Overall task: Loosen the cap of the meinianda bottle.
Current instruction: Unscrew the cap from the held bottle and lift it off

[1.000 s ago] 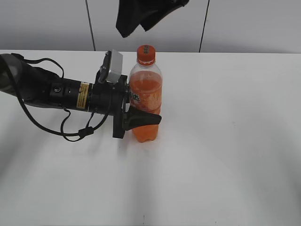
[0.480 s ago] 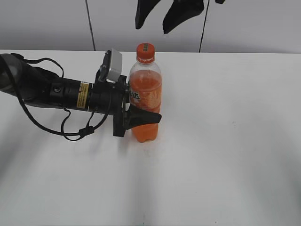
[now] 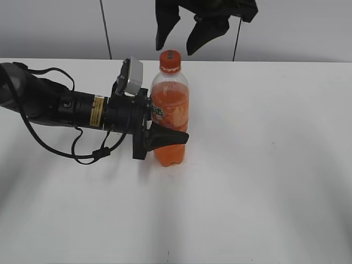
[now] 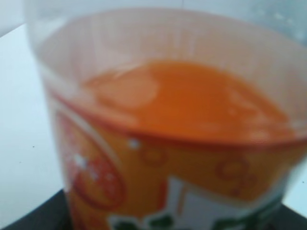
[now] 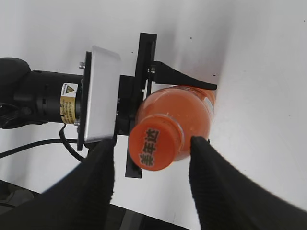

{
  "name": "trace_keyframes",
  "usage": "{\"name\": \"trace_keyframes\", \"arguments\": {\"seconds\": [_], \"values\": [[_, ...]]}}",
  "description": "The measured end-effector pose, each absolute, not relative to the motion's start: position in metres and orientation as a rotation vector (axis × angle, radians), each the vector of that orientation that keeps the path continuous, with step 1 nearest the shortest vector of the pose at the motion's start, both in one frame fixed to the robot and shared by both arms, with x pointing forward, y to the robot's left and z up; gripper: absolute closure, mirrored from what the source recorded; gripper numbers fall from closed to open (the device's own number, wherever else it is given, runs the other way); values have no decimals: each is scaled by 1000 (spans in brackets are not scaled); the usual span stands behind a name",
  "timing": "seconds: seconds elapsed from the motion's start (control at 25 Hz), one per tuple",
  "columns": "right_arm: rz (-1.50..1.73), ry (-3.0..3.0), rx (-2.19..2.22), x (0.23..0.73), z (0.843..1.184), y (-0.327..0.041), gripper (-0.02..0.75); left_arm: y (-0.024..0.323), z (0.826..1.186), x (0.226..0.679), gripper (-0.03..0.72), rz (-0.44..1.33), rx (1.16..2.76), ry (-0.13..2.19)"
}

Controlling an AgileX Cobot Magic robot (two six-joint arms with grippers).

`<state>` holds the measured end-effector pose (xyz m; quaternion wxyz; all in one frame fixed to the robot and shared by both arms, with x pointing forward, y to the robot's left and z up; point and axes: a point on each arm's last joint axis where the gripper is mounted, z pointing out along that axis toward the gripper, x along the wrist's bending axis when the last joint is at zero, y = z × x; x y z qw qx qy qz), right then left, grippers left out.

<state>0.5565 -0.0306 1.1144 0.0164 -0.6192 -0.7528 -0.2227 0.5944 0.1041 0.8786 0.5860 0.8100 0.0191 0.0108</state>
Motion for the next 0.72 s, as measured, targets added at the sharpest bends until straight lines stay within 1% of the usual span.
{"name": "trace_keyframes", "arguments": {"seconds": [0.72], "values": [[-602,-2312,-1918,564,1089,-21,359,104,879,594,270,24,1888,45]]}}
